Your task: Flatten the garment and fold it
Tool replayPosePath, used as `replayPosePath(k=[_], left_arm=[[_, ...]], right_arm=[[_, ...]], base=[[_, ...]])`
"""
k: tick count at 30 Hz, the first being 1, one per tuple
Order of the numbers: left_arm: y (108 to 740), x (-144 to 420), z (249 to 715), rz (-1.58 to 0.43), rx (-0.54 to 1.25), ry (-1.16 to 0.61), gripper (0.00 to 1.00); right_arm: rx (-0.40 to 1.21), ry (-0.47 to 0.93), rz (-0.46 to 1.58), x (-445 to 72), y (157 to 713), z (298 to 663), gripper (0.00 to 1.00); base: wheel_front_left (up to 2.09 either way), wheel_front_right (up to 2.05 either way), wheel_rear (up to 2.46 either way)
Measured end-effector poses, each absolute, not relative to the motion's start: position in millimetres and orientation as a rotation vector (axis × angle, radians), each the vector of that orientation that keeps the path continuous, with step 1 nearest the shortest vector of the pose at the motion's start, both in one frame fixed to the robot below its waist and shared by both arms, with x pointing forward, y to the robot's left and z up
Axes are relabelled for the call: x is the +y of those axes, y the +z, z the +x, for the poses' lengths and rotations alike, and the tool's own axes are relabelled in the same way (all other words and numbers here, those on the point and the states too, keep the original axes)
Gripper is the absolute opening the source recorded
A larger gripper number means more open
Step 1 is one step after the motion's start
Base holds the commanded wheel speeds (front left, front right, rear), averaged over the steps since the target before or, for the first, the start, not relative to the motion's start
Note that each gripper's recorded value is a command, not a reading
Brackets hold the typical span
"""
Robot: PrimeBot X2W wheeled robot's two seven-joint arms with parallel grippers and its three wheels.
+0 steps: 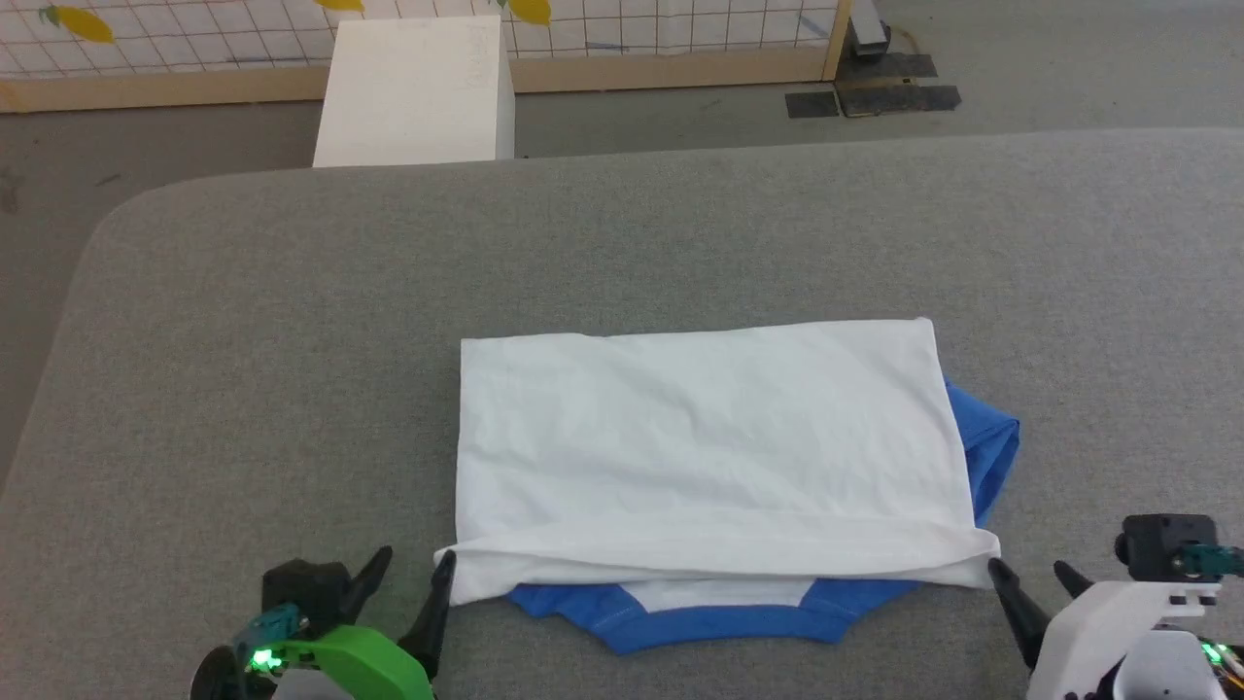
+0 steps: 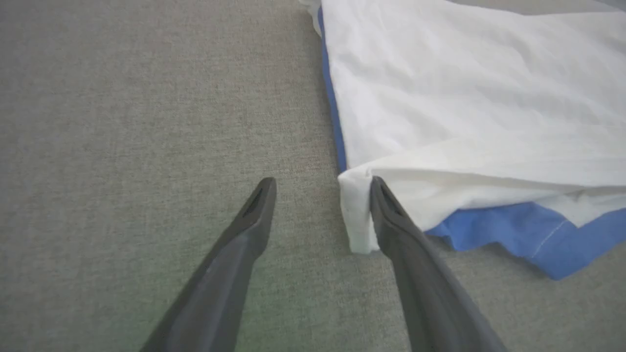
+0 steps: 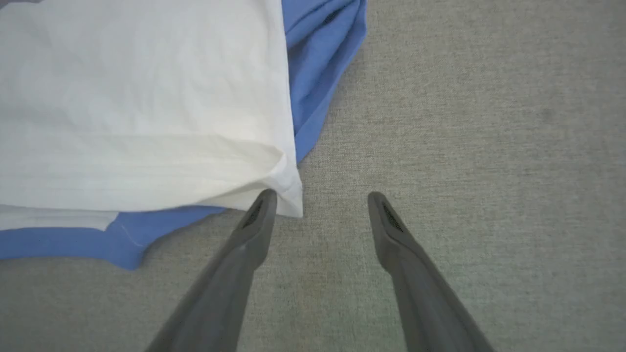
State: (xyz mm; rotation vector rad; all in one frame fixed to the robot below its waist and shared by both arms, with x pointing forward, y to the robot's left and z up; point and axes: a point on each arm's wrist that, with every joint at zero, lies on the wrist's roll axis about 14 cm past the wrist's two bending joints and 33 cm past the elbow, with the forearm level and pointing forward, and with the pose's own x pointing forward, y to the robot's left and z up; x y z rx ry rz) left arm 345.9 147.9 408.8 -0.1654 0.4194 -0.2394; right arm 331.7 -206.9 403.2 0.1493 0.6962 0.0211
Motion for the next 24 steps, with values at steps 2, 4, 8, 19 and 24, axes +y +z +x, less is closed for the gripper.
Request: replayPosePath(k=[2,4,8,19,24], left_arm=[[423,156,350,-0.173,0.344,-0.205,1.0],[439,164,355,-0.175,0.257,-0.168,1.0],[465,181,363,-0.172,0.12,-0.087,1.0],[546,196,397,-0.138,-0.179,0.015,1.0],[547,198,405,-0.13,-0.192,0.023,1.0]], right_arm=[[0.637,0.006,0.167,-210,417,335,1.0],[0.565,-0.005,0.184,-212,432,342,1.0],[0.435,-0.022,0.219,-216,456,354,1.0],[0.406,-0.05,0.349,-217,445,386,1.0],[0.538,-0.044,0.383,-208,416,395,1.0]], base=[[0.0,0.0,0.0],[0.0,0.0,0.0],[0.0,0.0,0.0],[0.0,0.0,0.0],[0.0,0.0,0.0]])
